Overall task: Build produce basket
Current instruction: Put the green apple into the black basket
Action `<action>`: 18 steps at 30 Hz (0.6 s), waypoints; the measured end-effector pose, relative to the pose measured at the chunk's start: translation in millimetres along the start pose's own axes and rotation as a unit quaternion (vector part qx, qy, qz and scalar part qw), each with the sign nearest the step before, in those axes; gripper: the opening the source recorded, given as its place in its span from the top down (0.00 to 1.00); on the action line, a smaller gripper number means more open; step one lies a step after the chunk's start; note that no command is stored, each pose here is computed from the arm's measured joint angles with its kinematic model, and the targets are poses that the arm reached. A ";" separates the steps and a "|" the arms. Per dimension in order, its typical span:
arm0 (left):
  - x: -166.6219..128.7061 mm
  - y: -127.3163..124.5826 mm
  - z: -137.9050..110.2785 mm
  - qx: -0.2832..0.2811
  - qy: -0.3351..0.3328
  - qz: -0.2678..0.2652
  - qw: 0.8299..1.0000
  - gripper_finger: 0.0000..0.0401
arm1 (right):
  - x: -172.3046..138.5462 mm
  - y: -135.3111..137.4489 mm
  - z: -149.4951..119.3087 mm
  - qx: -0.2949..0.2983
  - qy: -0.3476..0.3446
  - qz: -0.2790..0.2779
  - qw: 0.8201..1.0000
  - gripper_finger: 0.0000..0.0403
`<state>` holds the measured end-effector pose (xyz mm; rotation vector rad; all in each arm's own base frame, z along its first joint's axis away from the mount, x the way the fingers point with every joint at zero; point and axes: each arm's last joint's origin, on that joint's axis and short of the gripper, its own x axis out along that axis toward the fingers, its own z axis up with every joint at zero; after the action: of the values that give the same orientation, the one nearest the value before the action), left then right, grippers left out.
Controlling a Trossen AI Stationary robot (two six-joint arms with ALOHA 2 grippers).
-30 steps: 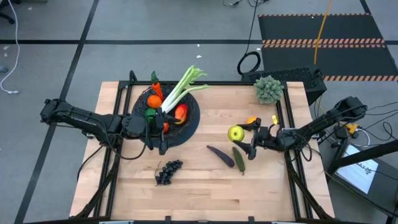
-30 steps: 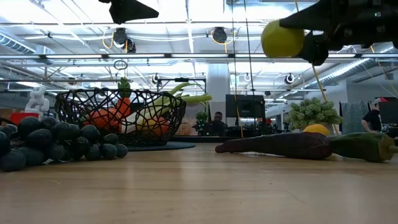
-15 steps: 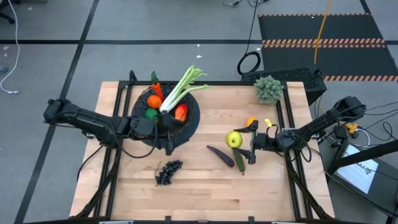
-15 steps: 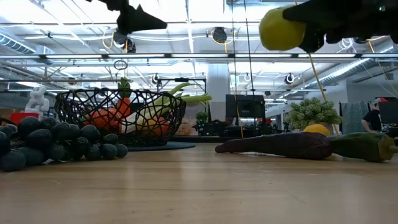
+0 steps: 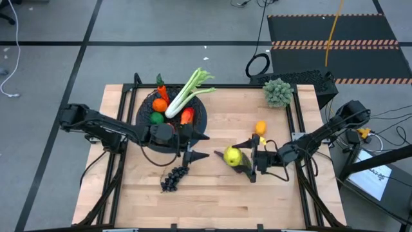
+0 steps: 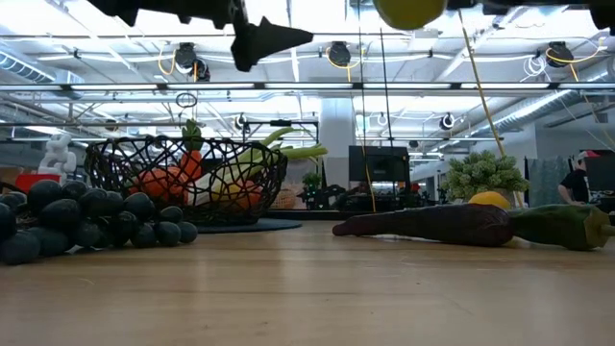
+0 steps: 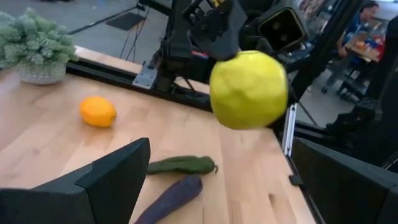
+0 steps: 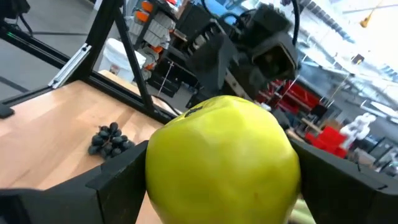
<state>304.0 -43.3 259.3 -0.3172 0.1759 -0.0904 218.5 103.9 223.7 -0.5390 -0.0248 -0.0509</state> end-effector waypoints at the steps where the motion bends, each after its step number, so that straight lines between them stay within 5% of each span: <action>1: 2.5 0.0 -1.3 0.000 -0.004 -0.002 1.000 0.02 | 2.1 0.3 1.9 -0.003 -0.001 -0.001 1.000 0.14; 10: 15.9 -0.6 -3.2 0.043 -0.026 -0.002 0.999 0.02 | 8.8 6.5 -0.7 -0.048 0.011 0.004 0.999 0.14; 15: 16.2 -0.2 -3.3 0.149 -0.027 0.006 0.988 0.02 | 8.9 6.6 -1.0 -0.068 0.012 0.003 0.998 0.14; 18: 16.1 -1.6 -3.8 0.124 -0.027 0.003 0.992 0.02 | 8.9 6.7 -1.1 -0.087 0.012 0.003 0.996 0.14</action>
<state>319.0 -47.9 253.7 -0.0702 0.1103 -0.0968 227.8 108.7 219.7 -0.7117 0.0057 -0.0532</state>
